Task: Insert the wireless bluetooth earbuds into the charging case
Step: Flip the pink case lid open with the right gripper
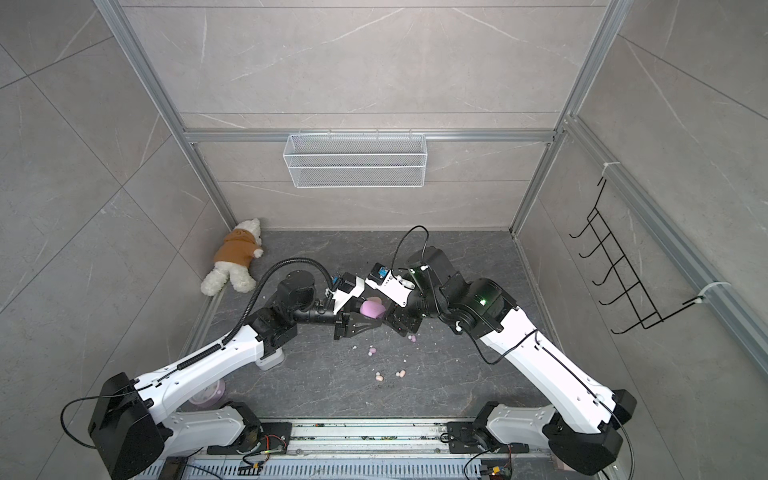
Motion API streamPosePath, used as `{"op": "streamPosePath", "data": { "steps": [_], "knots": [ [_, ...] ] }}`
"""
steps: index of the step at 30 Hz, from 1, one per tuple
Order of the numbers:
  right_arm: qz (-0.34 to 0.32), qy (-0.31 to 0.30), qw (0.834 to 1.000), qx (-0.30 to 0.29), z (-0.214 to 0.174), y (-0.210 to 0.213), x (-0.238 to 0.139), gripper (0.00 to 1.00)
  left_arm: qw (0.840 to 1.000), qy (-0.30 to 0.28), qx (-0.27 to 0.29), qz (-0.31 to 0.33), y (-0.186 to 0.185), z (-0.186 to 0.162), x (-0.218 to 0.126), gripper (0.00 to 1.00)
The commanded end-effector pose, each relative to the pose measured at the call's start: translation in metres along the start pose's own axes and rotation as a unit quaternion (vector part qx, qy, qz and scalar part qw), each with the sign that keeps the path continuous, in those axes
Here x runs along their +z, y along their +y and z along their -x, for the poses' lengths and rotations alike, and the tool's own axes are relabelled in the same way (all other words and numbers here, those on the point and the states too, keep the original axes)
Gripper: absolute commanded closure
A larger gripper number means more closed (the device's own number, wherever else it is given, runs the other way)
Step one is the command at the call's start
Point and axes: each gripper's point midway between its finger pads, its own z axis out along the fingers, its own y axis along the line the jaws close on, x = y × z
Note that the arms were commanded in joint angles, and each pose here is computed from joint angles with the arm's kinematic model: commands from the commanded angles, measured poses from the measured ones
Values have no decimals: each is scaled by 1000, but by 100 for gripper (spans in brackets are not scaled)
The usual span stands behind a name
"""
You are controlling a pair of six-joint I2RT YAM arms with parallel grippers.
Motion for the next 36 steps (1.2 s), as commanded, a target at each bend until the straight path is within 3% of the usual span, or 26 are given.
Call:
{"op": "streamPosePath", "data": {
  "steps": [1, 21, 36],
  "knots": [
    [-3, 12, 1000, -11, -5, 0, 9, 24, 999, -25, 40, -18, -13, 25, -5, 91],
    [-119, -8, 993, 16, 11, -41, -1, 26, 998, -31, 46, -40, -24, 29, -9, 92],
    [-162, -17, 986, 29, 16, -54, -20, 25, 998, -32, 49, -40, -26, 29, -9, 92]
  ]
}}
